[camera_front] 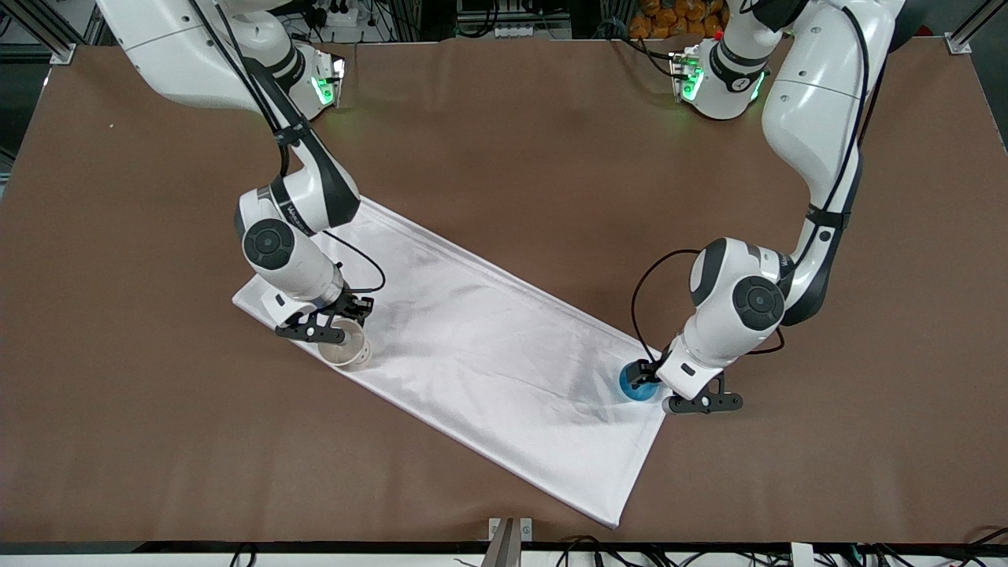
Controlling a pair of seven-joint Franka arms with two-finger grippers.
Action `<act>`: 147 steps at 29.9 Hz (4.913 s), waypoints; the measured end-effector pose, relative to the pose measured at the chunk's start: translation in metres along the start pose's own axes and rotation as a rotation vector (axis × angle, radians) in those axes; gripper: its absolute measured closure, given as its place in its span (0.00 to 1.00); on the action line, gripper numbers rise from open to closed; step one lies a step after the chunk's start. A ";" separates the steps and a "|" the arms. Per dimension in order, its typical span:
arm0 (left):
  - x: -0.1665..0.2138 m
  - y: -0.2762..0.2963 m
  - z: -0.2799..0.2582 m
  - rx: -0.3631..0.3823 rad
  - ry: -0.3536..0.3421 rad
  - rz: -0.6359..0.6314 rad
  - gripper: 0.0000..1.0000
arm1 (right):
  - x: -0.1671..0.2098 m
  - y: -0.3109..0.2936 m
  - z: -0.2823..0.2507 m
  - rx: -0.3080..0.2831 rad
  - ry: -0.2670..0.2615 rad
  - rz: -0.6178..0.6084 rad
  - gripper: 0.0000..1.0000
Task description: Place blue cup into white mug on table
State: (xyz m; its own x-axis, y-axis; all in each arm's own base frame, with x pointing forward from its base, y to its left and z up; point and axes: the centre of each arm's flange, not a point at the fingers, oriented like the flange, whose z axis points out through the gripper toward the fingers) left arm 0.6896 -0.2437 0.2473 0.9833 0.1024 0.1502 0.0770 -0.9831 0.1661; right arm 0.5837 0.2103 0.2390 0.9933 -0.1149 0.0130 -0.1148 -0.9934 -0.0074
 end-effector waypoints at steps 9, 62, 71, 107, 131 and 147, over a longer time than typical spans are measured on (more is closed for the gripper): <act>-0.005 0.009 0.003 -0.001 -0.005 -0.062 0.52 | 0.003 -0.016 -0.012 0.005 0.023 -0.029 0.81; -0.039 -0.175 -0.106 0.093 -0.096 0.257 0.96 | -0.289 -0.423 -0.036 0.147 0.044 -0.297 0.81; -0.039 -0.177 -0.107 0.093 -0.104 0.266 0.96 | -0.286 -0.433 -0.002 0.133 0.052 -0.303 0.81; -0.176 0.014 -0.135 0.069 -0.135 0.068 0.96 | -0.223 -0.371 -0.241 0.105 0.025 -0.122 0.00; -0.231 0.053 -0.104 0.111 -0.257 0.058 0.96 | -0.115 -0.132 -0.408 -0.055 -0.013 -0.191 0.00; -0.179 0.037 -0.130 0.118 -0.236 0.047 0.40 | -0.045 0.044 -0.416 -0.096 -0.044 -0.211 0.00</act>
State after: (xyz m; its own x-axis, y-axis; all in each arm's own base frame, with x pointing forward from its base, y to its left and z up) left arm 0.4955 -0.2787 0.3532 0.9964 0.0315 -0.0786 0.0353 -0.9983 0.0472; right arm 0.5287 0.1698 0.6540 0.9948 0.0941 -0.0395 0.0972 -0.9915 0.0862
